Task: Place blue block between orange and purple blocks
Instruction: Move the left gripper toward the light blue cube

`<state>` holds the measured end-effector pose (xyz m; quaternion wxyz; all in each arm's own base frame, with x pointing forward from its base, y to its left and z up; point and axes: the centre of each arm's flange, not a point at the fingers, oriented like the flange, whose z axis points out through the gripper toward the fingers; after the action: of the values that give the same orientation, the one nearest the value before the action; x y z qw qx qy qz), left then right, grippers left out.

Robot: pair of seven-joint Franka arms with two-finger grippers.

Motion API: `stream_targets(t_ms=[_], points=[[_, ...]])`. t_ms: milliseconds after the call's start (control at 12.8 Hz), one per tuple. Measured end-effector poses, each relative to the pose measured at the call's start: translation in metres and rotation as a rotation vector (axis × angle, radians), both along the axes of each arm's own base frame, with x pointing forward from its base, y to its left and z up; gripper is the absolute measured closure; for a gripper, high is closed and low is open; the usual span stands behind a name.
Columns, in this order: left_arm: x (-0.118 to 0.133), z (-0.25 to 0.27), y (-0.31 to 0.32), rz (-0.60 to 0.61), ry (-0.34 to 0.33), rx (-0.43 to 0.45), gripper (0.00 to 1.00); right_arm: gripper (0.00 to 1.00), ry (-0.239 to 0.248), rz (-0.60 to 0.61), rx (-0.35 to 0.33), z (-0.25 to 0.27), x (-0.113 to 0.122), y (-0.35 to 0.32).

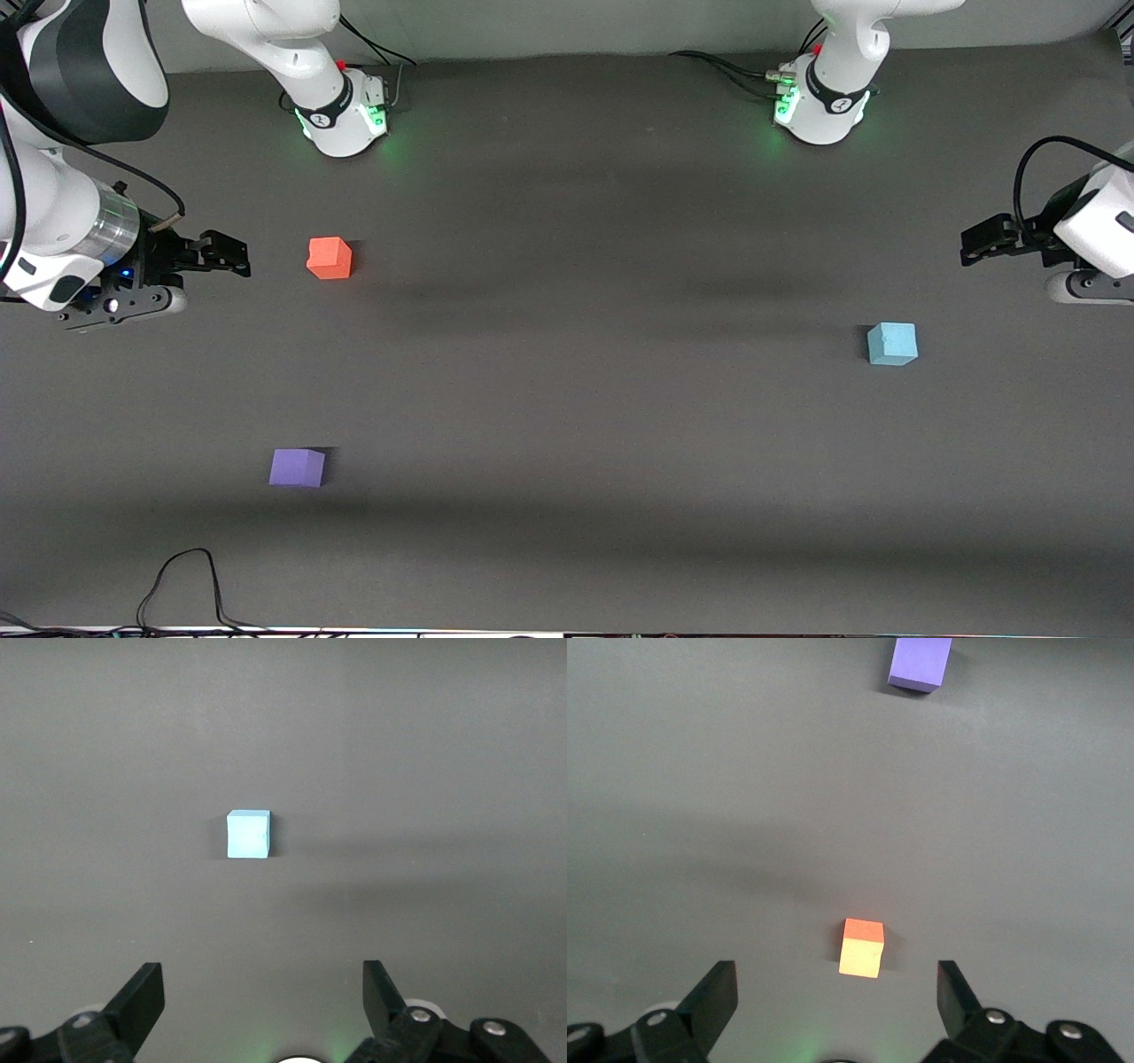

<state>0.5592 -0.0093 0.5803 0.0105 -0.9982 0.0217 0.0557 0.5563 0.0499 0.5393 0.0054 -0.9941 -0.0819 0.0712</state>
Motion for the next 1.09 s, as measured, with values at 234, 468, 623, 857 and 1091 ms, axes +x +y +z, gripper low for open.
stream_targets(t_ms=[234, 468, 623, 857, 1091], points=[[0.000, 0.000, 0.000, 0.000, 0.000, -0.001, 0.00, 0.00, 0.002, -0.019, -0.001, 0.001, 0.000, -0.011], [-0.001, -0.001, 0.000, -0.002, 0.007, -0.001, 0.00, 0.00, 0.004, -0.034, -0.002, 0.003, -0.001, -0.019], [-0.002, -0.001, 0.001, -0.012, 0.016, -0.002, 0.00, 0.00, 0.001, -0.037, -0.002, 0.006, -0.002, -0.020], [-0.003, -0.006, 0.020, -0.033, 0.028, -0.008, 0.00, 0.00, -0.008, -0.037, -0.002, 0.011, -0.005, -0.020], [-0.008, -0.014, 0.047, -0.051, 0.029, -0.013, 0.00, 0.00, -0.010, -0.037, -0.002, 0.013, -0.006, -0.021]])
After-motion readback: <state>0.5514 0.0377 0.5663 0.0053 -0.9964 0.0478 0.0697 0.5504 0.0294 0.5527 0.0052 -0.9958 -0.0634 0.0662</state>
